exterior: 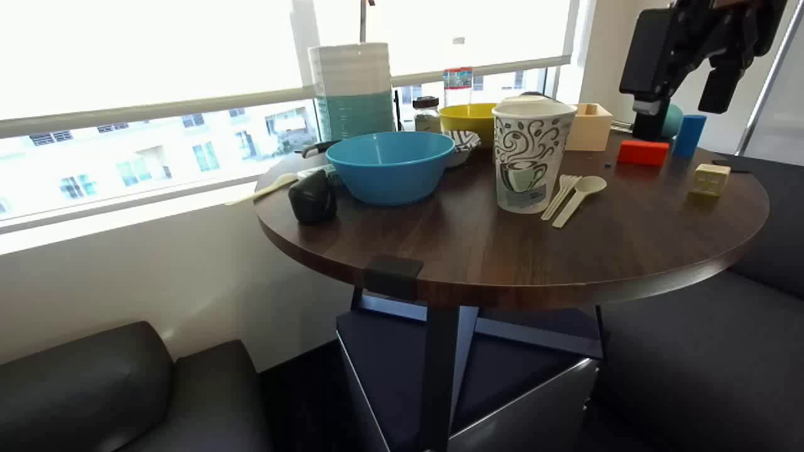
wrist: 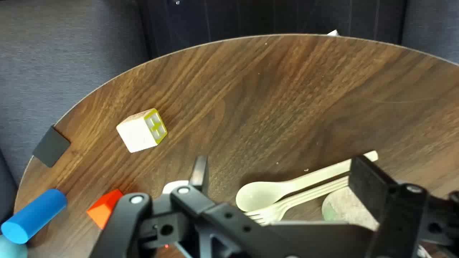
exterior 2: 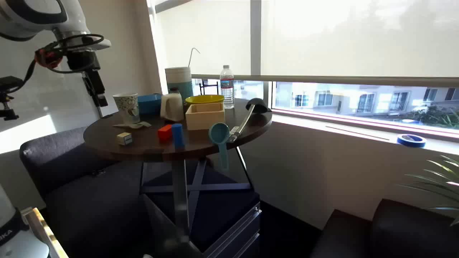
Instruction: Put the spoon and fork in the cup
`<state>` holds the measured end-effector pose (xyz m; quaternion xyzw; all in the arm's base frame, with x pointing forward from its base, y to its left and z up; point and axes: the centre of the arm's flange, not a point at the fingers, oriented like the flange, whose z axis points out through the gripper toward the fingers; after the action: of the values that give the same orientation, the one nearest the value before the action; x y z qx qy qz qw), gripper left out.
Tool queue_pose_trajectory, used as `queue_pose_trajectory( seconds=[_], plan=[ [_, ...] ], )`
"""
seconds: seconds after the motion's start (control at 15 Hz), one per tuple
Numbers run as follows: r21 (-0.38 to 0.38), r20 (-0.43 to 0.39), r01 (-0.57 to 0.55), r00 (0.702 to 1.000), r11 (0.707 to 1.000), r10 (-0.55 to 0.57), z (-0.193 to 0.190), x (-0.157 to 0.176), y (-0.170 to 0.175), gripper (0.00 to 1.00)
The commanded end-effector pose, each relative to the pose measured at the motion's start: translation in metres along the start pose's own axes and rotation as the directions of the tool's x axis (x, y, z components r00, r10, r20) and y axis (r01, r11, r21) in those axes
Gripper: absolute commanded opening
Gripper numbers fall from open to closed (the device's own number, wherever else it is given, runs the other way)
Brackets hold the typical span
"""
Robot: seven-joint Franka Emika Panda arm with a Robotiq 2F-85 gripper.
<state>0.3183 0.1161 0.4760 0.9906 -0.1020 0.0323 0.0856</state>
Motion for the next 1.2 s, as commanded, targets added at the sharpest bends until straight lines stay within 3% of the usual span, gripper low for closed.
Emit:
queue_pose_trajectory(
  seconds=[0.0, 0.33, 0.53, 0.8, 1.13],
  plan=[
    [0.0, 0.0, 0.0, 1.0, 1.0, 0.0, 0.0, 0.0, 0.0, 1.0],
    [0.0, 0.0, 0.0, 1.0, 1.0, 0.0, 0.0, 0.0, 0.0, 1.0],
    [0.007, 0.083, -0.195, 0.978, 0.981, 0.194, 0.018, 0.009, 0.03, 1.0],
    [0.013, 0.171, -0.379, 0.913, 0.925, 0.372, 0.041, 0.02, 0.057, 1.0],
    [0.061, 0.309, -0.564, 0.795, 0.823, 0.522, 0.066, 0.036, 0.069, 1.0]
  ],
)
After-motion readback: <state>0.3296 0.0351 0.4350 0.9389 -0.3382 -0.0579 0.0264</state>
